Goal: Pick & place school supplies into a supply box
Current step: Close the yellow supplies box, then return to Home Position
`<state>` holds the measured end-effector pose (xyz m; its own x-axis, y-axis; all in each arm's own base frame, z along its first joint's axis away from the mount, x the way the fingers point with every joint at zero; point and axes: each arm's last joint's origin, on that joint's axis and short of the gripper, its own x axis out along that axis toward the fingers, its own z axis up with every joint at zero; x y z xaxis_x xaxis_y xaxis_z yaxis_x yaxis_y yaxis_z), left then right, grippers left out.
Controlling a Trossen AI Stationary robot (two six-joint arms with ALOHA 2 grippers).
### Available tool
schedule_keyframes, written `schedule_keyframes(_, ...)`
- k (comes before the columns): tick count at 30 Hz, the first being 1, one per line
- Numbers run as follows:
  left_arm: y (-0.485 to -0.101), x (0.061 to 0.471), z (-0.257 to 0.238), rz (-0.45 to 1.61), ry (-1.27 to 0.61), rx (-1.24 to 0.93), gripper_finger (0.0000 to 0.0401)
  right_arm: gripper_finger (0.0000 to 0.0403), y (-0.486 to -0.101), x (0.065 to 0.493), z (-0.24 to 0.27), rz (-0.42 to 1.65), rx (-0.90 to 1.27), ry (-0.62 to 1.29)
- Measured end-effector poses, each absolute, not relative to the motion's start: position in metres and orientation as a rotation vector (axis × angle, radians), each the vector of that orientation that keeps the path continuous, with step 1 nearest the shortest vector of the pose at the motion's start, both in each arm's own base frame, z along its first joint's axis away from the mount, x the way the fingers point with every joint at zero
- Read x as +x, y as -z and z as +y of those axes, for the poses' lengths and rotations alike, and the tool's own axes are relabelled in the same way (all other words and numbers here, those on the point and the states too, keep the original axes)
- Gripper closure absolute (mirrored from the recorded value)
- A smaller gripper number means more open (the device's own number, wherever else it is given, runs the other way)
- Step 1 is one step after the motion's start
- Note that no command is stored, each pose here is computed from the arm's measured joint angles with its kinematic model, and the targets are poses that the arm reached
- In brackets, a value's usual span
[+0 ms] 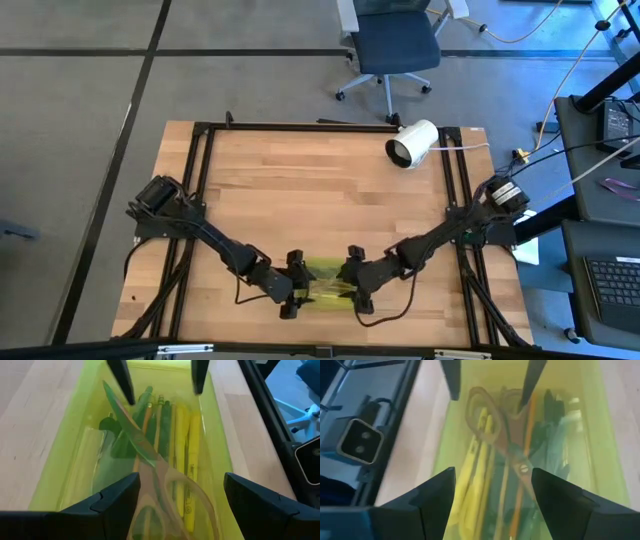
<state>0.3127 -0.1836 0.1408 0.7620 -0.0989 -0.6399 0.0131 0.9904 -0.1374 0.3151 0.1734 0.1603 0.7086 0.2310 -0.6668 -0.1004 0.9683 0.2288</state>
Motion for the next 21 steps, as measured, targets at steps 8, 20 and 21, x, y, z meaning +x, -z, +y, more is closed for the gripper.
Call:
schedule_keyframes(8, -0.141, 0.315, -0.181, 0.686, 0.046, -0.136, 0.0118, 0.0138, -0.150, 0.316, 0.172, 0.810, 0.129, -0.126)
schedule_keyframes(20, -0.168, 0.309, -0.181, 0.609, 0.084, -0.158, 0.0118, 0.0138, -0.169, 0.312, 0.170, 0.750, 0.136, -0.160)
schedule_keyframes(21, -0.173, 0.308, -0.180, 0.602, 0.083, -0.160, 0.0118, 0.0138, -0.174, 0.311, 0.169, 0.740, 0.140, -0.162)
